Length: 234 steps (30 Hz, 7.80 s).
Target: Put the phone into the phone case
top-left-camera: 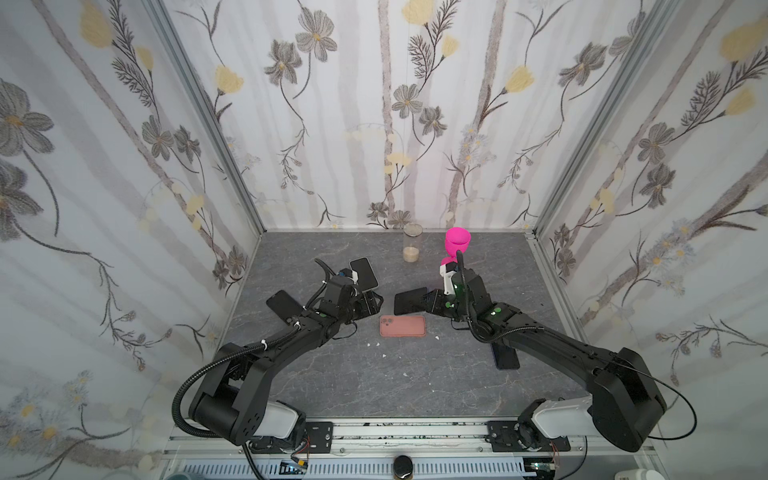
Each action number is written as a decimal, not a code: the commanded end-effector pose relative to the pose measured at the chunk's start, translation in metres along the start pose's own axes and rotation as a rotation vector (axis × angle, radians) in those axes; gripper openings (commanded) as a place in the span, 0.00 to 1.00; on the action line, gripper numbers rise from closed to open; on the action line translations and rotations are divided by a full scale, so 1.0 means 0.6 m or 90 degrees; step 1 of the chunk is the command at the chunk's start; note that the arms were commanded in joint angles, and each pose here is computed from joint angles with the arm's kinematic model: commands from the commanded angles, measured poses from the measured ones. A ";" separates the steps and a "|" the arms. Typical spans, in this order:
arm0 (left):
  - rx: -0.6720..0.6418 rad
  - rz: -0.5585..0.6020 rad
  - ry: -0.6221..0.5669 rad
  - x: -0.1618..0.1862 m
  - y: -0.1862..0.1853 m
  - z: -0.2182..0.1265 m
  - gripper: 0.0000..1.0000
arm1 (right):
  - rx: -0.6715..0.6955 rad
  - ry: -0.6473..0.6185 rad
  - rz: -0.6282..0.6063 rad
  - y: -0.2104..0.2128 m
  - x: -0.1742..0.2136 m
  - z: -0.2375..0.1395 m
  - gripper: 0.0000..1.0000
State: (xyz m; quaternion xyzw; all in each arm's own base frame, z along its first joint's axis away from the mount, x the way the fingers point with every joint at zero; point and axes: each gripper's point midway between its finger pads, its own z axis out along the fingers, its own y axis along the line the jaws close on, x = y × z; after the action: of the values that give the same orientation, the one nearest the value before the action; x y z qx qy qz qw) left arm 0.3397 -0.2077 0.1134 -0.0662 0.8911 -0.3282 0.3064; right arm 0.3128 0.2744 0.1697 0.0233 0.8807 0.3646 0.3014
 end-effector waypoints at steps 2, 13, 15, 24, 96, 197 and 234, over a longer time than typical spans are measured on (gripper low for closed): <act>0.005 -0.007 -0.002 0.001 0.000 0.004 0.72 | -0.049 -0.005 0.018 0.022 -0.004 0.009 0.00; 0.006 -0.030 0.050 0.031 0.010 0.030 0.60 | -0.084 0.042 0.051 0.022 0.025 0.031 0.00; 0.005 -0.035 0.054 0.033 0.012 0.032 0.60 | -0.084 0.049 0.056 0.021 0.030 0.034 0.00; -0.001 -0.043 0.078 0.050 0.023 0.043 0.51 | -0.072 0.076 0.069 0.006 0.049 0.050 0.00; -0.042 0.008 0.144 0.112 0.048 0.085 0.32 | 0.127 0.216 0.046 -0.178 0.148 0.112 0.20; -0.094 0.033 0.162 0.171 0.081 0.056 0.18 | 0.212 0.357 -0.039 -0.201 0.212 0.069 0.09; -0.098 0.035 0.155 0.165 0.078 0.049 0.18 | 0.223 0.346 -0.083 -0.159 0.182 0.047 0.14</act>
State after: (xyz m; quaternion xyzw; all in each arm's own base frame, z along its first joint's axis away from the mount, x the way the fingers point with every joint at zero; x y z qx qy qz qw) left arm 0.2870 -0.2254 0.0230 -0.0187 0.9389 -0.2705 0.2121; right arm 0.2623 0.2519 0.0359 -0.0769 0.9775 0.1805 0.0779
